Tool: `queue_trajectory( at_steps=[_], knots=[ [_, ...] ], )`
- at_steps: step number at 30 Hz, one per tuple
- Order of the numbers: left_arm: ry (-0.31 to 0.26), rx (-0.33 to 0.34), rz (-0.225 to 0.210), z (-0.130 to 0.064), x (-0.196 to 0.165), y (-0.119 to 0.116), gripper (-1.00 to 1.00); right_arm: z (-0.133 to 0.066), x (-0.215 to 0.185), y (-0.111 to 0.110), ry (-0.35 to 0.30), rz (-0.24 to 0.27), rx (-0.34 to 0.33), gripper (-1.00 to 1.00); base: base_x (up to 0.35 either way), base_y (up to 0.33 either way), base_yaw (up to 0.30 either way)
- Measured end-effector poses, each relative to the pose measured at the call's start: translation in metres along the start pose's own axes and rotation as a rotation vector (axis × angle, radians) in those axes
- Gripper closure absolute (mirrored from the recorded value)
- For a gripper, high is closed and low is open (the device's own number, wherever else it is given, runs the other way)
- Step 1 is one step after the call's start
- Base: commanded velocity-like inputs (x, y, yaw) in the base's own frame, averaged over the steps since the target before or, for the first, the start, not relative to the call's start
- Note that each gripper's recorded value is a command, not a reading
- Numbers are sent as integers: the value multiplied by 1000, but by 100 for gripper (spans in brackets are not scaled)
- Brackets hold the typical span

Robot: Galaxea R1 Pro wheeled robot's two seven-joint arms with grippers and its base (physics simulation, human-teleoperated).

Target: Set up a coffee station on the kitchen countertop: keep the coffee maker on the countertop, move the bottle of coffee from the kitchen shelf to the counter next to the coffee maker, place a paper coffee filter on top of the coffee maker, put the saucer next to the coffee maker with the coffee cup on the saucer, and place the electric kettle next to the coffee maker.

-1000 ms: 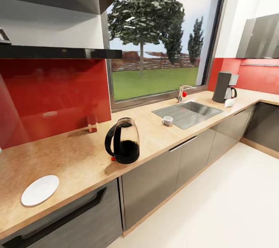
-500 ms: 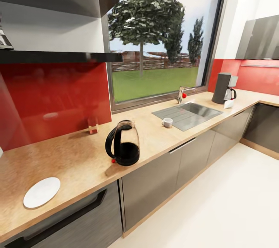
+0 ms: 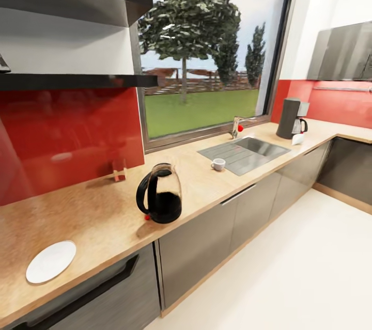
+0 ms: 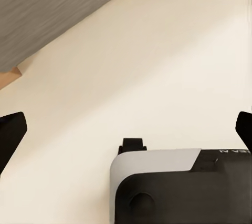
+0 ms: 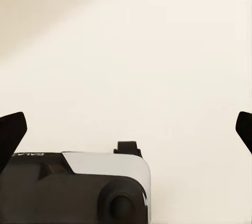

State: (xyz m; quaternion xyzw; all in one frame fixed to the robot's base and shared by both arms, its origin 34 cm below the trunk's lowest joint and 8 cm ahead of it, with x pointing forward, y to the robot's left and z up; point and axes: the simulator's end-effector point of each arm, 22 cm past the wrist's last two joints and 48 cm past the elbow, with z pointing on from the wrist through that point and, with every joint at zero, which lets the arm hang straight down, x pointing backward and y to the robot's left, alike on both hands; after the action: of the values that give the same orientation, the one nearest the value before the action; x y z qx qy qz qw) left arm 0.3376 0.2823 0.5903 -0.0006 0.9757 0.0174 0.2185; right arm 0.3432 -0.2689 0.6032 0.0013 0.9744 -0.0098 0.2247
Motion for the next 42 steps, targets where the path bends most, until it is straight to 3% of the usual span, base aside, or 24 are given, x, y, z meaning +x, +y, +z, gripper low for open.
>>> queue_trajectory(
  at_steps=[42],
  knots=[
    [0, -3, -1, -42, -7, 3, -100, -42, -7, -1, 0, 3, 1, -100, 0, 0, -264]
  ],
)
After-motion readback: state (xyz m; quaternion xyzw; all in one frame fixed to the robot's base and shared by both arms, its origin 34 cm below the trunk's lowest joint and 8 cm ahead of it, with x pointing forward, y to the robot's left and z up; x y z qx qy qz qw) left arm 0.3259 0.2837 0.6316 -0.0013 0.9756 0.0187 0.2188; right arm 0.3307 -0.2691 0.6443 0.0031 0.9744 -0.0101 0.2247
